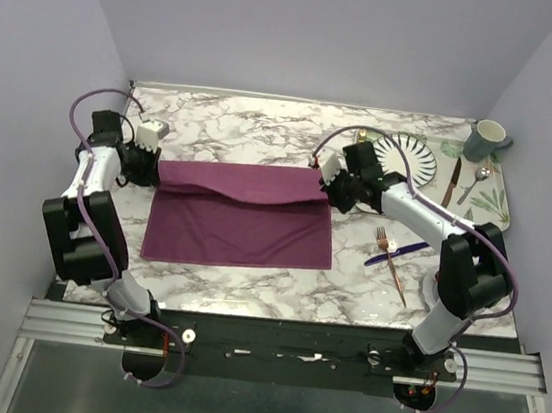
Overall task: Fold the napkin into a case and place the utensils inside
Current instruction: Fold and flatten the napkin at the center of the board.
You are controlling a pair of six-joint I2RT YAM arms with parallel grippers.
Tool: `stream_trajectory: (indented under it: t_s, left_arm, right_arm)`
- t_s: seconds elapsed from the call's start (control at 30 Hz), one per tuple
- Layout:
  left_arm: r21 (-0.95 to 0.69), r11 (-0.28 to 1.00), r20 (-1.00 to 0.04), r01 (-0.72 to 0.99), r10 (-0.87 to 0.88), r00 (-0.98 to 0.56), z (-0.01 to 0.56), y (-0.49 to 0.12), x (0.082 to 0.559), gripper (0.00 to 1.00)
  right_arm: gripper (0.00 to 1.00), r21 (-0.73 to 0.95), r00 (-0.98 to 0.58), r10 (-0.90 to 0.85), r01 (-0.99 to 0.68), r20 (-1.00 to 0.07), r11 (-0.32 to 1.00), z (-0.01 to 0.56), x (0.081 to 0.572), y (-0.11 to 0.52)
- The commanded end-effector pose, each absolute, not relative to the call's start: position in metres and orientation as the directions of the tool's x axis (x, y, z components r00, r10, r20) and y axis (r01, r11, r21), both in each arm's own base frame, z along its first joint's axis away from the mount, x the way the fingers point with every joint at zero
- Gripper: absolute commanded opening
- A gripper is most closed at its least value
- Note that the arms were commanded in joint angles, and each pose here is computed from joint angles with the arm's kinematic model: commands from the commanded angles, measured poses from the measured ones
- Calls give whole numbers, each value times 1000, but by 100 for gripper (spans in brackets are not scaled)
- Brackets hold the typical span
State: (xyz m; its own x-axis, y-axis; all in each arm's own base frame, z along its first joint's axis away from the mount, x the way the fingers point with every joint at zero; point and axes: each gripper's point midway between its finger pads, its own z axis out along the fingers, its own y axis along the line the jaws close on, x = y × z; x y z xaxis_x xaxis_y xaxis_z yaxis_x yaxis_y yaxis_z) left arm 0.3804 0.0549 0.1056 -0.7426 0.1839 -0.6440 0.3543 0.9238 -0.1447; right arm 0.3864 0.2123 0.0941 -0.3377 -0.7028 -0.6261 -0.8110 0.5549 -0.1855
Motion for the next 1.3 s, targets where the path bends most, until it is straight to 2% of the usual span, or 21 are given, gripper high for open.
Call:
stream_trajectory:
  t_s: [0.0,0.23,0.4,0.67,0.97,1.27]
  left_arm:
    - [-86,884,-616,458,314,-722,96,46,328,0]
    - [-79,892,-536,445,338,-774,53,48,293,0]
    - [-72,892,-512,446,351,-784,47,51,288,0]
    - [-21,836,-538,548,453,-711,88,47,277,0]
    - [26,811,-454,584,530,-716,72,54,246,0]
    - [22,816,-384,577,540,-749,39,62,236,0]
  right_arm:
    - [1,-42,-417,-704,-844,-575,534,76,325,217]
    - [1,-48,-492,-745,-820,-450,570,33,318,197]
    - [1,-51,-495,-745,-817,-447,574,35,316,195]
    - [1,-15,-479,-736,-833,-479,553,74,296,194]
    - [1,119,-547,-734,-826,-403,550,47,260,209]
    - [1,124,-557,-759,-825,-337,551,17,246,202]
